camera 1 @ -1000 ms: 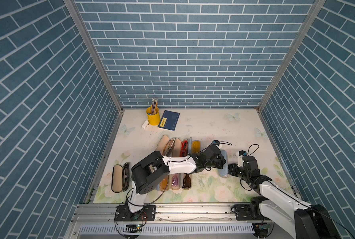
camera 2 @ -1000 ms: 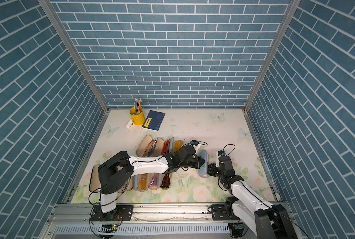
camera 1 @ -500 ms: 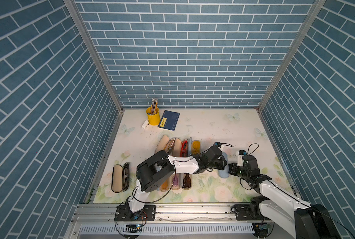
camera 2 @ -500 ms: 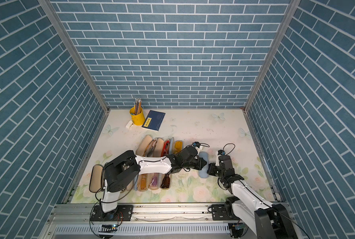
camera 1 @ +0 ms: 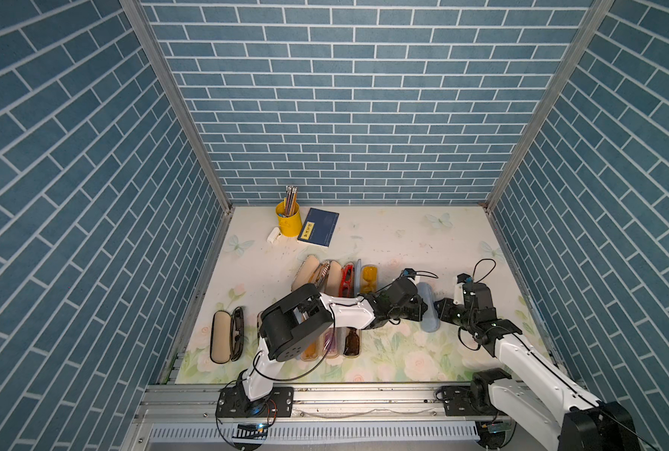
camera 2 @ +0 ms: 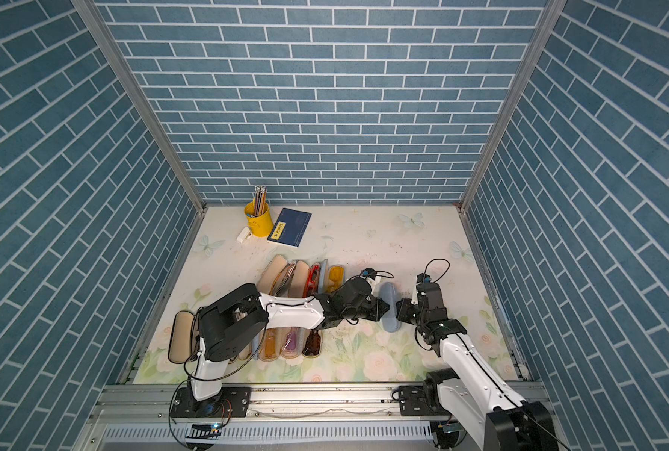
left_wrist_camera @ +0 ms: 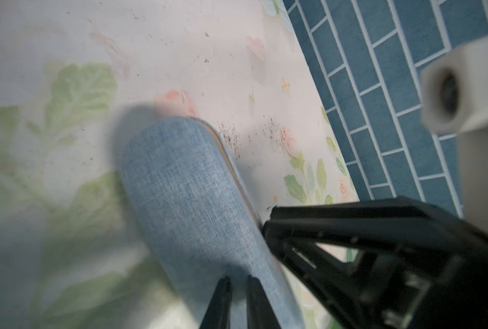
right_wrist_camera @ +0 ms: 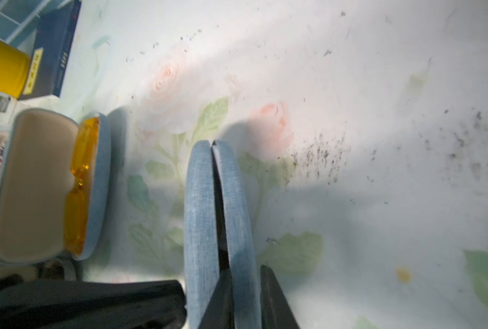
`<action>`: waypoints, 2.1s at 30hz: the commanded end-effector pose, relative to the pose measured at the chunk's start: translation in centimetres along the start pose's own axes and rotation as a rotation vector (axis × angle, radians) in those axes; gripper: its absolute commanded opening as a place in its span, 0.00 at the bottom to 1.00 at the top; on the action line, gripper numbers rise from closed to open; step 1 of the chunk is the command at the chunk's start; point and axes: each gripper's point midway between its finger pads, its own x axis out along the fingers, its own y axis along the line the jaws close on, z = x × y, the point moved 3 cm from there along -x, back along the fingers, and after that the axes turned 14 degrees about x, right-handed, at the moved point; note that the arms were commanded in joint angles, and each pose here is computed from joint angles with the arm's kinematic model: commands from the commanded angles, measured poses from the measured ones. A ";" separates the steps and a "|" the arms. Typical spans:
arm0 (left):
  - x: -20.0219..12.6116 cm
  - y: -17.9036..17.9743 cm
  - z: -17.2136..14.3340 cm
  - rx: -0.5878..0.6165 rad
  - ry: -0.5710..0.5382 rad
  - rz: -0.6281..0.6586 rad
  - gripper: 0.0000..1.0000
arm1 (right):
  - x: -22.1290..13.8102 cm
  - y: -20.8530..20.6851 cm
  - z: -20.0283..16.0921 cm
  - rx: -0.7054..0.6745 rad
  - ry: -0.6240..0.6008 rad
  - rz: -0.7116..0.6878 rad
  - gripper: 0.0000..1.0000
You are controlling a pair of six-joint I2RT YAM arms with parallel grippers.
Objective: Close the glasses case
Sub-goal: Close the glasses case at the center of the board, then move the glasses case to the center of the board.
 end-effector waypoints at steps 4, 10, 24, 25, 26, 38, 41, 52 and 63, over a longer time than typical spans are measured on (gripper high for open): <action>0.8 1.0 -2.3 0.001 0.078 0.022 0.17 | -1.3 1.0 2.9 -0.019 -0.087 -0.022 0.24; 0.7 0.6 -1.3 0.006 0.055 0.017 0.17 | -1.4 1.0 3.3 -0.016 -0.094 -0.019 0.24; 1.4 1.6 -0.1 -0.001 0.025 0.028 0.20 | -1.3 1.1 2.9 -0.042 -0.074 0.004 0.36; 1.7 1.6 -0.1 0.002 0.025 0.030 0.20 | -1.3 1.0 2.9 -0.040 -0.075 0.002 0.36; 1.9 1.7 0.0 0.003 0.025 0.032 0.20 | -1.3 1.0 2.9 -0.041 -0.077 0.003 0.36; 4.2 2.5 1.8 0.007 0.006 0.055 0.20 | -1.3 0.8 2.4 -0.041 -0.078 0.015 0.37; 4.8 2.3 2.0 0.010 0.012 0.048 0.20 | -1.2 0.8 2.3 -0.039 -0.074 0.016 0.37; 5.9 3.3 3.0 0.013 0.007 0.060 0.20 | -1.1 0.5 2.2 -0.033 -0.076 0.011 0.37; -1.2 3.7 5.3 -0.002 -0.093 0.092 0.23 | -0.8 2.4 1.6 -0.012 -0.034 0.150 0.39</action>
